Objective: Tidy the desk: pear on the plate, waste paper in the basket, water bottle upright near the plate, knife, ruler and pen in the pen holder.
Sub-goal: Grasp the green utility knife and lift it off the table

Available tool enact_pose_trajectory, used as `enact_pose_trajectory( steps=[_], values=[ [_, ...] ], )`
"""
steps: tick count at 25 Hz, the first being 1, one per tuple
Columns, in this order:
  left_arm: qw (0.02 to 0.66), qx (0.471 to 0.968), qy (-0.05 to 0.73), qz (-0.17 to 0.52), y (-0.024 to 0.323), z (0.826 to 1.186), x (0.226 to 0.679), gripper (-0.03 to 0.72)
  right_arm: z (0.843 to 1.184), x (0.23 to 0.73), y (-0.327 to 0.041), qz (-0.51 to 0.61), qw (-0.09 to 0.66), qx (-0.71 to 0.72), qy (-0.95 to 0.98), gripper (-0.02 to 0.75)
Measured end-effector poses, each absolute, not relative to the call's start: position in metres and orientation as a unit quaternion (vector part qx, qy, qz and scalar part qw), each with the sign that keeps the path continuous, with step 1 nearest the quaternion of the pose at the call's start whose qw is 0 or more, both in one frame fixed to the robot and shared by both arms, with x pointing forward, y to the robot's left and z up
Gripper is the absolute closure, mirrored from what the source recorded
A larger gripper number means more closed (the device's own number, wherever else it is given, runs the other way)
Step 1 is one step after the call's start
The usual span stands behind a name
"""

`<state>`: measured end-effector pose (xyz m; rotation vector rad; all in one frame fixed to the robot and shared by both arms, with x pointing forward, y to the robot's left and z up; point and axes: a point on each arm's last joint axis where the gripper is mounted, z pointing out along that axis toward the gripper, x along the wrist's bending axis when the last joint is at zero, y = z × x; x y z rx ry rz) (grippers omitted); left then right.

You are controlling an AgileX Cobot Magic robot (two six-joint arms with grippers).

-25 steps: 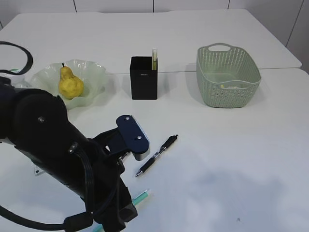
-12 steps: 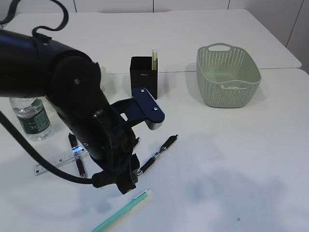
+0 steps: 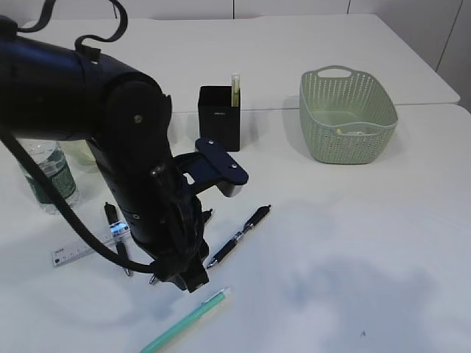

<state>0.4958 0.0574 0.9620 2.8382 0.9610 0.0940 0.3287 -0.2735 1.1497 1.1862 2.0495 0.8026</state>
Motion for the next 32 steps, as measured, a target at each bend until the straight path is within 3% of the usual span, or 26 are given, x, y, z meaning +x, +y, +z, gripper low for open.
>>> enact_pose_trajectory(
  steps=[5, 13, 26, 32],
  values=[
    [0.026, 0.923, 0.385, 0.007, 0.057, 0.956, 0.497, 0.323, 1.150, 0.329, -0.273, 0.306, 0.314, 0.450, 0.778, 0.437],
    [0.030, 0.899, 0.437, -0.011, 0.053, 0.957, 0.497, 0.323, 1.150, 0.329, -0.273, 0.307, 0.312, 0.452, 0.777, 0.437],
    [0.069, 0.911, 0.406, 0.006, 0.039, 0.957, 0.494, 0.321, 1.150, 0.328, -0.273, 0.309, 0.310, 0.454, 0.776, 0.437],
    [0.053, 0.925, 0.376, 0.012, 0.026, 0.942, 0.485, 0.321, 1.150, 0.329, -0.273, 0.309, 0.310, 0.456, 0.775, 0.437]
  ],
)
